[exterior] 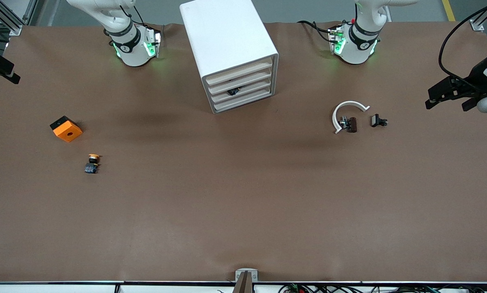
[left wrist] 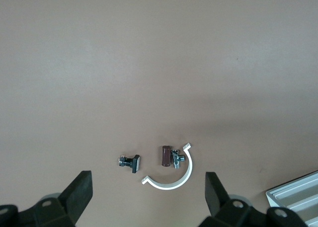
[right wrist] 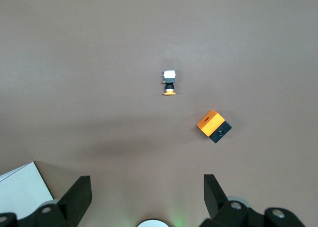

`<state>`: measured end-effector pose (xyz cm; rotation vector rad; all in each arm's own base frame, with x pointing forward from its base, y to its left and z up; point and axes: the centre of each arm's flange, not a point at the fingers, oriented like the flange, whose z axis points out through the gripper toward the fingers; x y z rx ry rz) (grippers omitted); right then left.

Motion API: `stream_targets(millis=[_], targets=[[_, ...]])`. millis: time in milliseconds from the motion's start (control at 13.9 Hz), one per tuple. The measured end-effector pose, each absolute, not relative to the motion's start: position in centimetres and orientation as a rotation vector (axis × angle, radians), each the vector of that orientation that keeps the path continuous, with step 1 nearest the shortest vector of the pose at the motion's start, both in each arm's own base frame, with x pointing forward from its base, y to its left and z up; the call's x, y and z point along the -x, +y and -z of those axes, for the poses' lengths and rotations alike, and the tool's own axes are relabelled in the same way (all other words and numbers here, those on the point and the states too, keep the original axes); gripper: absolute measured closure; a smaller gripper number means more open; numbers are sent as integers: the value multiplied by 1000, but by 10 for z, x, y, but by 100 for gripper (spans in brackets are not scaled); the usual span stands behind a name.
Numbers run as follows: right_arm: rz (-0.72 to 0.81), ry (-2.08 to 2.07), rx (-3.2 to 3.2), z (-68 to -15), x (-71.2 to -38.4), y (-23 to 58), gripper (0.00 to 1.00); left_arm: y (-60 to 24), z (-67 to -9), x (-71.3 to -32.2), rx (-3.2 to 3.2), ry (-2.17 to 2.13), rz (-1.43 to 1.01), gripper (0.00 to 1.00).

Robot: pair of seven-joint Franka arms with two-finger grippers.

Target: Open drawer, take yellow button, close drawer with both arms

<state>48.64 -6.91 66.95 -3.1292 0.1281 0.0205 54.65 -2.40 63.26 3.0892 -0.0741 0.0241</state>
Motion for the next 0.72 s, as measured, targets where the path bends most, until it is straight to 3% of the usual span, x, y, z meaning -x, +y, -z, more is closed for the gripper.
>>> stream_targets(millis=[717], targets=[[-21, 78, 3131, -669, -486, -69, 0, -28, -643, -543, -3089, -85, -19, 0]])
